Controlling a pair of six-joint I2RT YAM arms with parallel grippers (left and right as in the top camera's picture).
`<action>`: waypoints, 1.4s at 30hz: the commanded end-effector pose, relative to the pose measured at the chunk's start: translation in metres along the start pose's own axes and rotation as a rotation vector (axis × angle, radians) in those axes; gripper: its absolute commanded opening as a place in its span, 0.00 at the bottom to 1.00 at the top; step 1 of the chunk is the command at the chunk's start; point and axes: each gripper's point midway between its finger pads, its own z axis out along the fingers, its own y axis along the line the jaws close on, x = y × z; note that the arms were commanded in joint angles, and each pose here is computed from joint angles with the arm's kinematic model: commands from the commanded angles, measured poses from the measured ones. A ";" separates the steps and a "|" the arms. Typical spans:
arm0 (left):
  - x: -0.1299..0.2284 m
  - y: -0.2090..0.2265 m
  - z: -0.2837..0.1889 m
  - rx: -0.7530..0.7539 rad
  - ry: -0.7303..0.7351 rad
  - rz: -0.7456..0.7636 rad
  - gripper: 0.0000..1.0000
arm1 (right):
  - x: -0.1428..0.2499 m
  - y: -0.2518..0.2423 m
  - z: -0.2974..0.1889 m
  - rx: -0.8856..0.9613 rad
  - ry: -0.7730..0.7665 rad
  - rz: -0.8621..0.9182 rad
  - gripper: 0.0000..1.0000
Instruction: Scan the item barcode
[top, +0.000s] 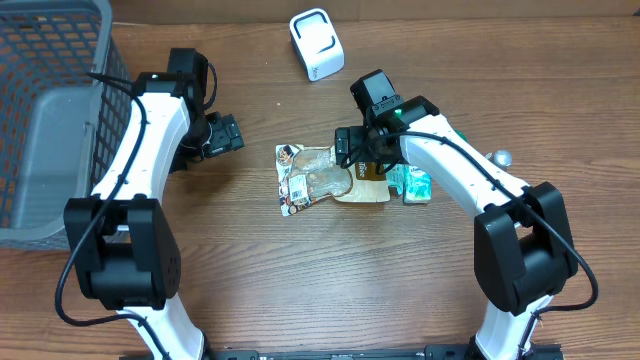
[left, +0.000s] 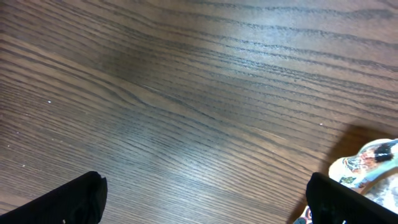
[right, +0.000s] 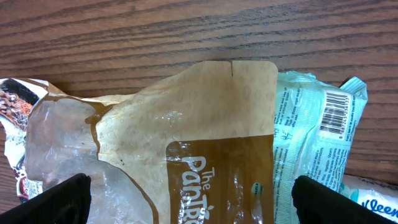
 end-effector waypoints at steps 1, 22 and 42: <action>-0.007 -0.006 -0.050 0.053 -0.128 0.017 1.00 | -0.001 0.000 -0.002 0.003 -0.008 0.000 1.00; 0.023 0.011 -0.115 0.124 -0.276 0.010 1.00 | -0.001 0.000 -0.002 0.003 -0.008 0.000 1.00; 0.172 0.080 -0.002 -0.009 0.002 0.023 0.99 | -0.001 0.000 -0.002 0.003 -0.008 0.000 1.00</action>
